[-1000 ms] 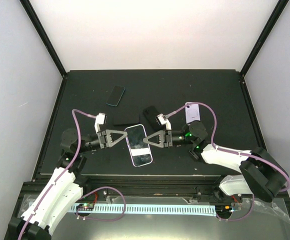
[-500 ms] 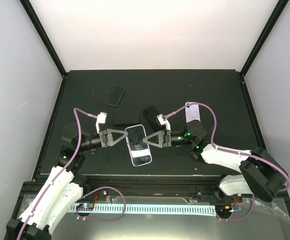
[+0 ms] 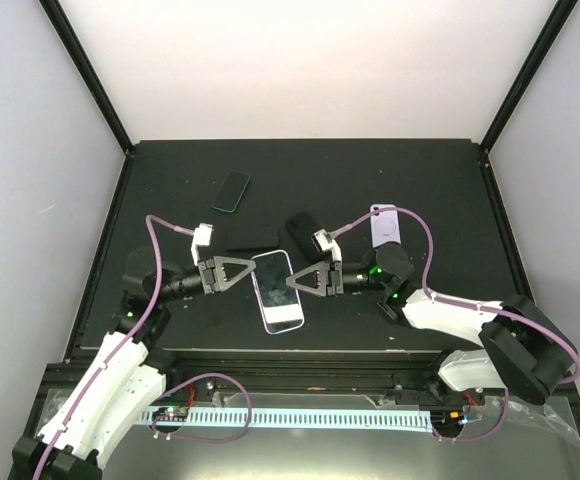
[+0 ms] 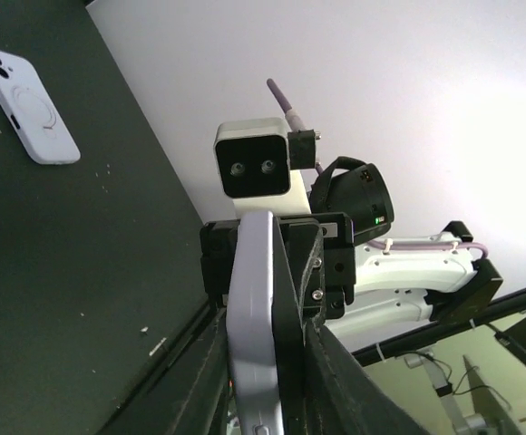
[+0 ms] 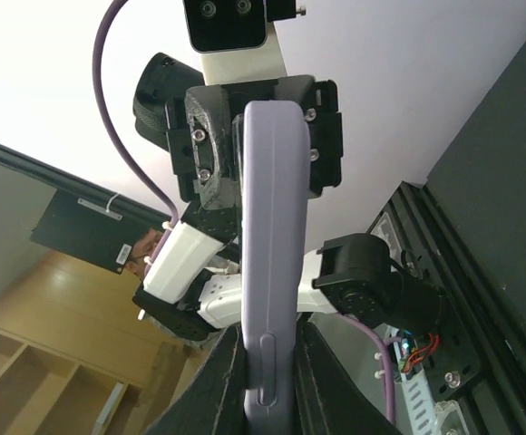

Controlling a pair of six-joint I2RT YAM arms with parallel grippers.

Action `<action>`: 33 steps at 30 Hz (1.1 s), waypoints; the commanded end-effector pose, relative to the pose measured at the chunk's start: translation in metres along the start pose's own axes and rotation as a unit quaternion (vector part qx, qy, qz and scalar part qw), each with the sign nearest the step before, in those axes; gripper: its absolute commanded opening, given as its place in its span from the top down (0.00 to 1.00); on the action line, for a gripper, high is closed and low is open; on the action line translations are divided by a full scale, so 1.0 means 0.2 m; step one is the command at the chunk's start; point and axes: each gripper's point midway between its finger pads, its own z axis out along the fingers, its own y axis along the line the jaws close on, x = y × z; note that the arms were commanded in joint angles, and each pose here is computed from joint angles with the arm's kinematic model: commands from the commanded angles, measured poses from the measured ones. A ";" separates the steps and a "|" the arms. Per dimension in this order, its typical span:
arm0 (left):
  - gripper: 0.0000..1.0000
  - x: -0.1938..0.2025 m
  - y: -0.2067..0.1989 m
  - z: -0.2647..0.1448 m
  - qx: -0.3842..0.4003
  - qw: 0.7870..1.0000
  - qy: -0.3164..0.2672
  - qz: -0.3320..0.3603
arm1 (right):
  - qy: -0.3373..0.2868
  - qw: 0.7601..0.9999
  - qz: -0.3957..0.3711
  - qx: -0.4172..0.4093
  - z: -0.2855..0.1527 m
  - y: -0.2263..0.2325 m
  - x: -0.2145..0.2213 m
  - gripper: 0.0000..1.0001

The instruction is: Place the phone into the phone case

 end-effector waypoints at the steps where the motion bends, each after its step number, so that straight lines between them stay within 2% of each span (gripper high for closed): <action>1: 0.85 -0.01 0.01 0.01 -0.011 1.000 0.003 0.007 | -0.009 0.999 -0.035 -0.027 0.00 0.10 -0.02 0.88; 4: 0.98 -0.01 0.02 0.01 -0.020 1.000 0.008 0.008 | -0.010 0.999 -0.036 -0.017 0.00 0.08 -0.02 0.88; 10: 0.99 -0.01 0.04 0.02 -0.039 0.999 0.018 0.004 | -0.013 0.999 -0.030 -0.012 0.00 0.07 -0.03 0.86; 14: 0.98 -0.01 0.06 0.02 -0.048 0.999 0.023 -0.012 | -0.023 0.999 -0.030 -0.011 0.00 0.08 -0.05 0.89; 16: 0.90 0.00 0.05 0.02 -0.044 0.998 0.025 -0.021 | -0.037 0.999 -0.030 -0.007 -0.01 0.09 -0.07 0.90; 18: 0.68 0.00 0.04 0.02 -0.036 0.999 0.023 -0.028 | -0.054 0.998 -0.028 -0.005 -0.02 0.09 -0.09 0.91; 22: 0.43 0.02 0.00 0.01 -0.009 0.999 0.018 -0.038 | -0.098 0.995 -0.014 0.000 -0.04 0.08 -0.15 0.90; 25: 0.37 0.06 0.01 0.00 0.002 0.998 0.023 -0.051 | -0.134 0.991 -0.005 0.004 -0.06 0.08 -0.20 0.90; 33: 0.35 0.14 0.01 -0.01 0.013 0.997 0.040 -0.059 | -0.198 0.980 -0.001 0.018 -0.09 0.06 -0.32 0.90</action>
